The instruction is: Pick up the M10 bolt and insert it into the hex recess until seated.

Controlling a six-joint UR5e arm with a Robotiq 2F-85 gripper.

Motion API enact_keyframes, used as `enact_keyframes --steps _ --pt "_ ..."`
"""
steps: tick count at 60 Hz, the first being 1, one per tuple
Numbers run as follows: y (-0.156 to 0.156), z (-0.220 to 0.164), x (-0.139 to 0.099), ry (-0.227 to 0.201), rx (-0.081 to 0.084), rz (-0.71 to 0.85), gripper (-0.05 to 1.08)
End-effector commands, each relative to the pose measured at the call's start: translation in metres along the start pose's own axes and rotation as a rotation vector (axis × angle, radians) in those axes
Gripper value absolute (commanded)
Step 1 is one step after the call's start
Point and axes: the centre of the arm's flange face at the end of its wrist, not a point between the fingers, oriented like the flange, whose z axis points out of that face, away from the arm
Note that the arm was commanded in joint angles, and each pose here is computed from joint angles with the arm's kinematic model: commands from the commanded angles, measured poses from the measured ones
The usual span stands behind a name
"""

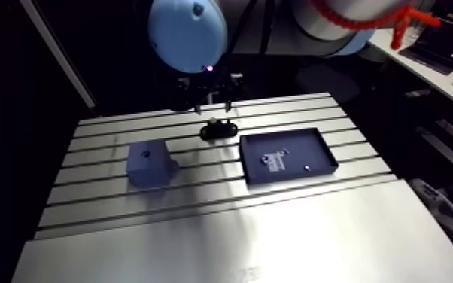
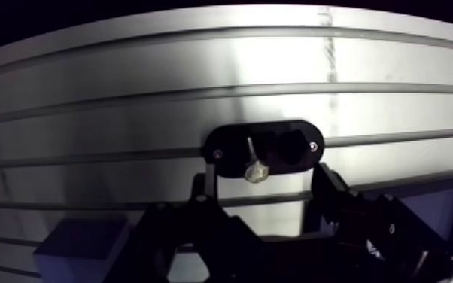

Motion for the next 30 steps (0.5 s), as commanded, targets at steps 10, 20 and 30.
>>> enact_keyframes --steps 10,20,30 --pt "0.0037 0.0106 -0.0048 -0.021 0.003 0.005 0.33" --pt "0.003 0.0135 -0.0049 -0.025 0.003 0.006 0.33" --pt "0.0018 0.0155 -0.0061 -0.029 0.004 0.006 0.34"
